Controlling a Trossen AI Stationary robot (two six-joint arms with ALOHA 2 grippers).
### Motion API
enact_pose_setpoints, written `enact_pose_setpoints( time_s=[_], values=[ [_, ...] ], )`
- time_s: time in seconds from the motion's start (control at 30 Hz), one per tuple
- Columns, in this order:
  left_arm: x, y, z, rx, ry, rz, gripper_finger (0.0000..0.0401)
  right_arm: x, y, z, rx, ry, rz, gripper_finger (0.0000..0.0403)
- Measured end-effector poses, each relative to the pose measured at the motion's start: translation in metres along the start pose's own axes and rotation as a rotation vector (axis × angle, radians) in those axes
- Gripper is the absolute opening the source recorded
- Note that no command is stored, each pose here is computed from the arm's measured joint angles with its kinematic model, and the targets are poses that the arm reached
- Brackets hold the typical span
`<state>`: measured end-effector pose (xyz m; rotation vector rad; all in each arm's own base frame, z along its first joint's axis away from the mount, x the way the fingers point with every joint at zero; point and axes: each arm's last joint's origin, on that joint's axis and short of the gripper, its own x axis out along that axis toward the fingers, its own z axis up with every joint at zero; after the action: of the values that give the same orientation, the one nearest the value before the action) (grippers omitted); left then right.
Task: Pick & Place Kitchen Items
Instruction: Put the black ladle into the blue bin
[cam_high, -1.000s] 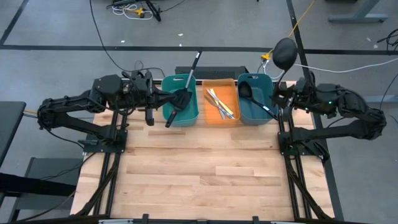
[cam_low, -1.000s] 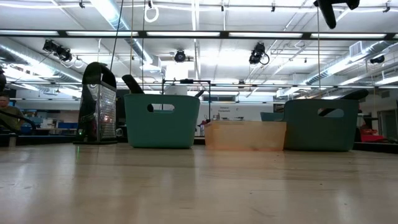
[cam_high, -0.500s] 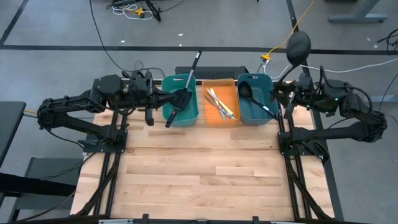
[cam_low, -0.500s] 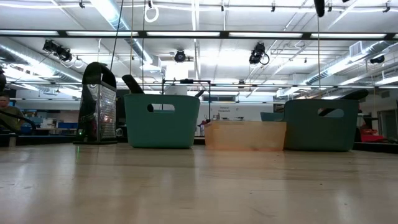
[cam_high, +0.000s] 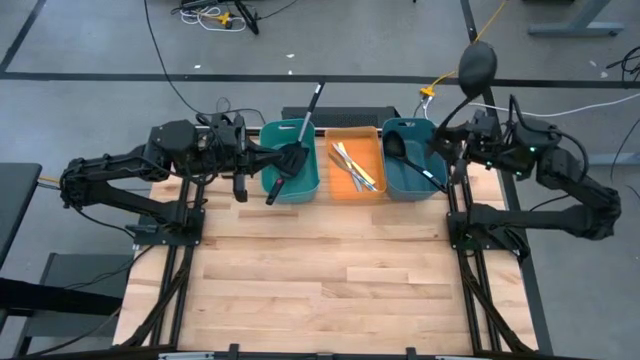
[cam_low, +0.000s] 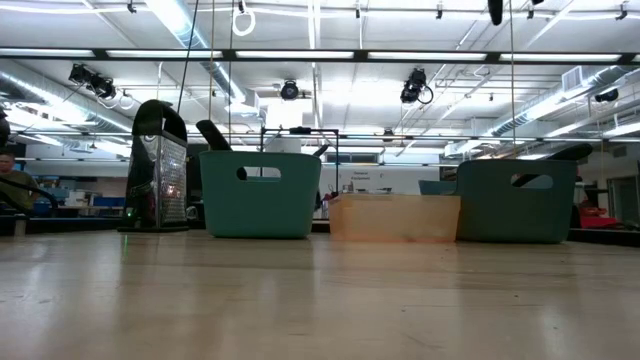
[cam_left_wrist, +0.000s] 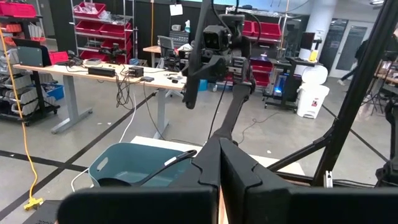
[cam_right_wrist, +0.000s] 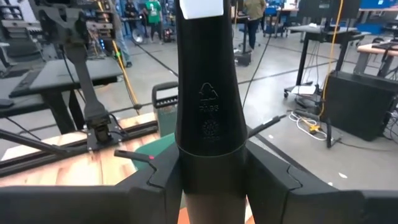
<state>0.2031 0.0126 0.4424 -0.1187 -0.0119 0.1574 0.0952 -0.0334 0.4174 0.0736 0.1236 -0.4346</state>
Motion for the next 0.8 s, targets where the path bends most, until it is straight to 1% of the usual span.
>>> enact_pose_setpoints(
  time_s=[0.17, 0.4, 0.8],
  values=[
    [0.000, 0.000, 0.000, -0.001, 0.000, 0.000, 0.0003, 0.011, -0.007, -0.001, -0.003, 0.035, 0.006, 0.0142],
    [0.000, 0.000, 0.000, -0.001, 0.000, 0.000, 0.0004, 0.026, -0.024, -0.002, 0.018, 0.074, -0.003, 0.0142],
    [0.000, 0.000, 0.000, -0.002, 0.000, 0.000, 0.0004, 0.033, -0.049, -0.006, 0.062, 0.111, -0.012, 0.0142]
  ],
)
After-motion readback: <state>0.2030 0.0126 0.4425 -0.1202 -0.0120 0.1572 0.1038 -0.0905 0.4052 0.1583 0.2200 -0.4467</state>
